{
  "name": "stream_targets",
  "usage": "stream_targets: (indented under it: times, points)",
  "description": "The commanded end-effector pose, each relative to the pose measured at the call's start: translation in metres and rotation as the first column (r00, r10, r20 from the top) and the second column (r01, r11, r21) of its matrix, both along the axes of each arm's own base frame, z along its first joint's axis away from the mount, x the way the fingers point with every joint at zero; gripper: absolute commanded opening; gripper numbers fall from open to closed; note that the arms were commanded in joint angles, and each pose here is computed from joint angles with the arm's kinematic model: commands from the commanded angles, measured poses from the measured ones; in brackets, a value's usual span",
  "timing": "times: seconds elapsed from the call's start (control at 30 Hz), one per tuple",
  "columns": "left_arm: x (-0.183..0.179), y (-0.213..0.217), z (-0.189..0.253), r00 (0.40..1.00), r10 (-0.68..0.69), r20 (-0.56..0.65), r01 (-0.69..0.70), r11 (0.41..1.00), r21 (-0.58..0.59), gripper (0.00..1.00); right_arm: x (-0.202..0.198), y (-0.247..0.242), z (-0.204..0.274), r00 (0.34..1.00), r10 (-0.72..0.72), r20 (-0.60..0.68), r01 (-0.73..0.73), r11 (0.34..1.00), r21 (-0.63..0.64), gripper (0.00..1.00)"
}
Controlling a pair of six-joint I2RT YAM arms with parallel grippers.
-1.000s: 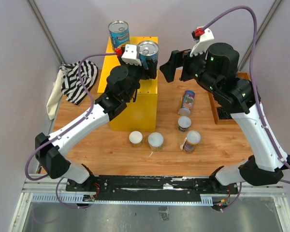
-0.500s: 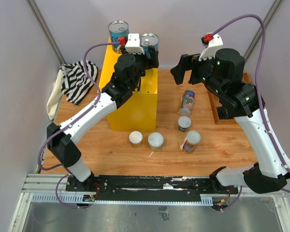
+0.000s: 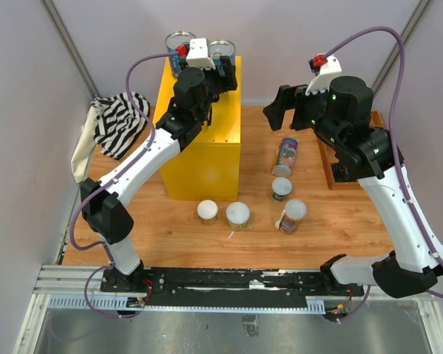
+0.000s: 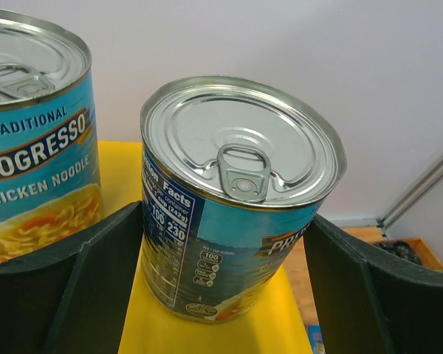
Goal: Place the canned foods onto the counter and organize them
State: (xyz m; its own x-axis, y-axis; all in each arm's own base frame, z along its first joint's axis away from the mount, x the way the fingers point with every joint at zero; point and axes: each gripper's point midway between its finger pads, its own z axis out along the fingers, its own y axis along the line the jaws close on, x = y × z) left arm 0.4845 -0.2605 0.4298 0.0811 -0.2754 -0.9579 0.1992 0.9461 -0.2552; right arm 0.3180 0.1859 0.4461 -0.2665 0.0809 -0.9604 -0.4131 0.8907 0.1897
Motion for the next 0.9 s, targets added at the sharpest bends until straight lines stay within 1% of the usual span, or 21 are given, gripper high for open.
stream_targets:
  times: [0.0, 0.17, 0.5, 0.87]
  points:
    - [0.021, 0.003, -0.024, 0.997, 0.014, -0.081, -0.013, 1.000, 0.013, 0.59, 0.002, -0.006, 0.007, 1.000, -0.011, 0.027, 0.010, 1.000, 0.025, 0.98]
    - [0.036, -0.003, -0.029, 0.995, 0.005, -0.095, -0.003, 1.000, 0.021, 0.59, 0.003, -0.008, 0.008, 0.999, -0.016, 0.030, 0.015, 1.000, 0.025, 0.98]
    - [0.052, -0.011, -0.041, 0.993, -0.009, -0.118, 0.012, 1.000, 0.029, 0.61, 0.005, -0.012, 0.006, 0.999, -0.027, 0.025, 0.026, 1.000, 0.017, 0.99]
    - [0.063, -0.005, -0.051, 0.991, 0.007, -0.133, -0.004, 1.000, 0.023, 0.62, 0.008, -0.015, 0.000, 0.999, -0.035, 0.011, 0.034, 0.999, 0.009, 0.99]
